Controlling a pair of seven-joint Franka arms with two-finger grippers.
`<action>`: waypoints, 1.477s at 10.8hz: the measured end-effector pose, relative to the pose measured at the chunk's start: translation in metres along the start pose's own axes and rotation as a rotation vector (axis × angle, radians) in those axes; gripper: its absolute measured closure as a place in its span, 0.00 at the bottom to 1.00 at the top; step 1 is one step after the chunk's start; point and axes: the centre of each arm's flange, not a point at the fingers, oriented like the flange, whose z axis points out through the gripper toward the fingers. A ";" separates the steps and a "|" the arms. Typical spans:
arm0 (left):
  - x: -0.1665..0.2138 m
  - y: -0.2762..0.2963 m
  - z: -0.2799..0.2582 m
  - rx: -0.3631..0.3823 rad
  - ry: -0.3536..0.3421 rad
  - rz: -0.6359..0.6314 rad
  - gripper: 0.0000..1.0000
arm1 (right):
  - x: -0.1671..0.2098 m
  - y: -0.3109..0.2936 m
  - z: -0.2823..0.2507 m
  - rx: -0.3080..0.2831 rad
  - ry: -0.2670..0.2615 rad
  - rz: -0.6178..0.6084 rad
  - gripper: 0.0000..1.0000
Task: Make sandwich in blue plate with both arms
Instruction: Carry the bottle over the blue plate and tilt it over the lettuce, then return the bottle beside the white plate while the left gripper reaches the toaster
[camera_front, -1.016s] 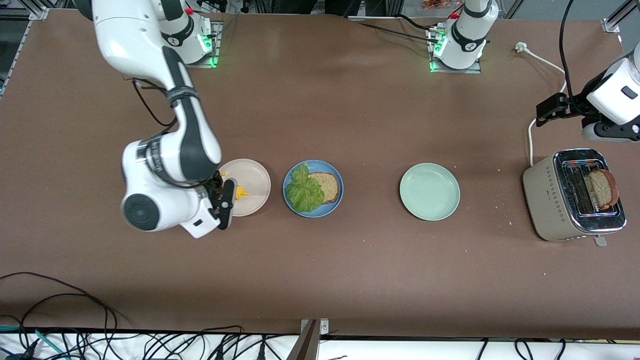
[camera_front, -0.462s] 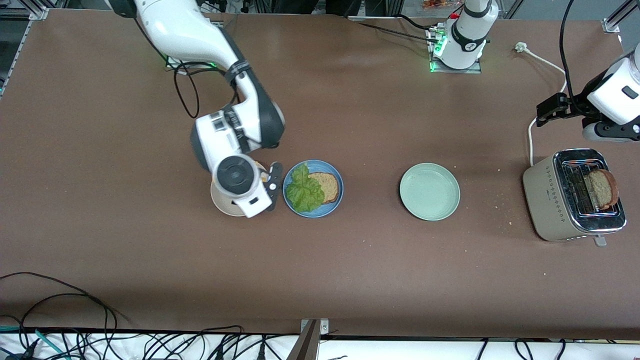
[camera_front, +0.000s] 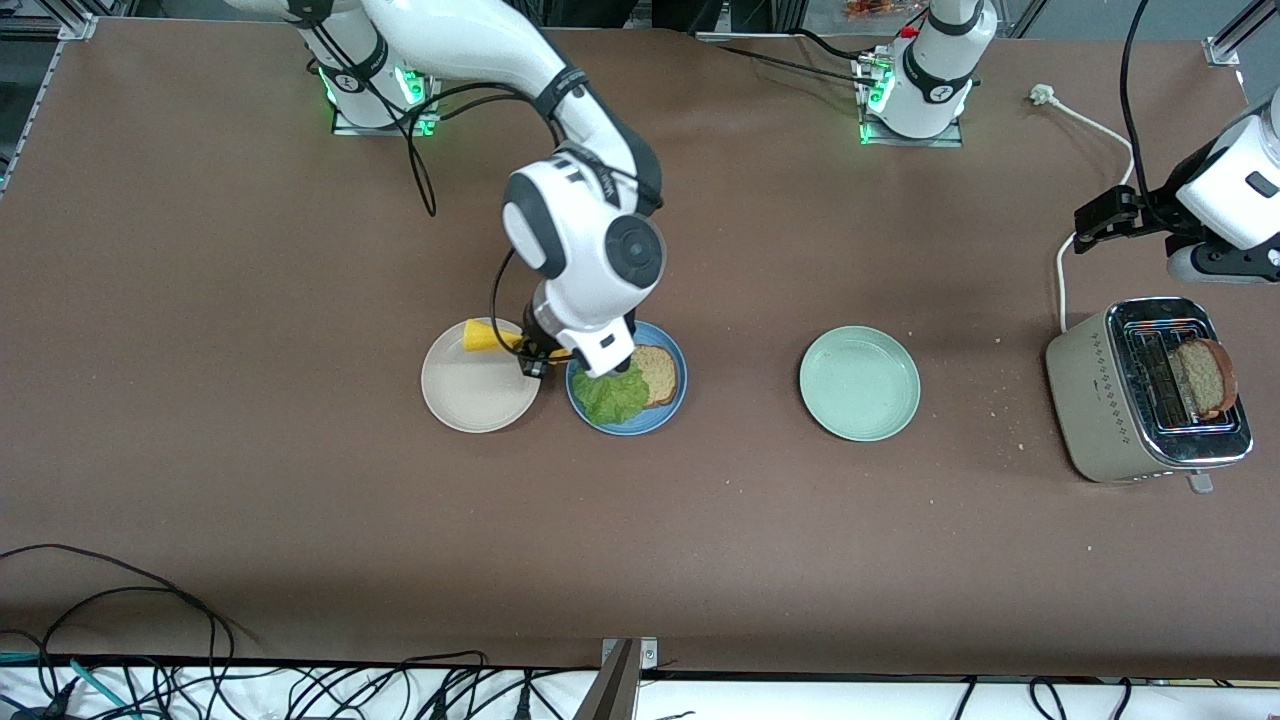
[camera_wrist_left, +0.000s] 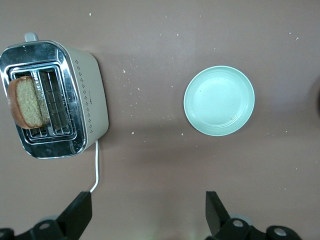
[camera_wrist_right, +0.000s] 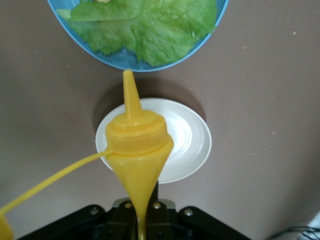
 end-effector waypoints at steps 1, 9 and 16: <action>0.000 0.000 0.000 0.000 0.000 0.000 0.00 | 0.008 -0.008 -0.004 -0.023 -0.016 0.003 0.96; 0.004 -0.004 0.009 0.002 -0.018 -0.007 0.00 | -0.016 0.013 0.002 0.031 0.026 0.051 0.96; 0.067 -0.147 0.126 0.075 -0.122 0.101 0.00 | -0.237 0.132 0.076 0.402 0.594 -0.058 0.96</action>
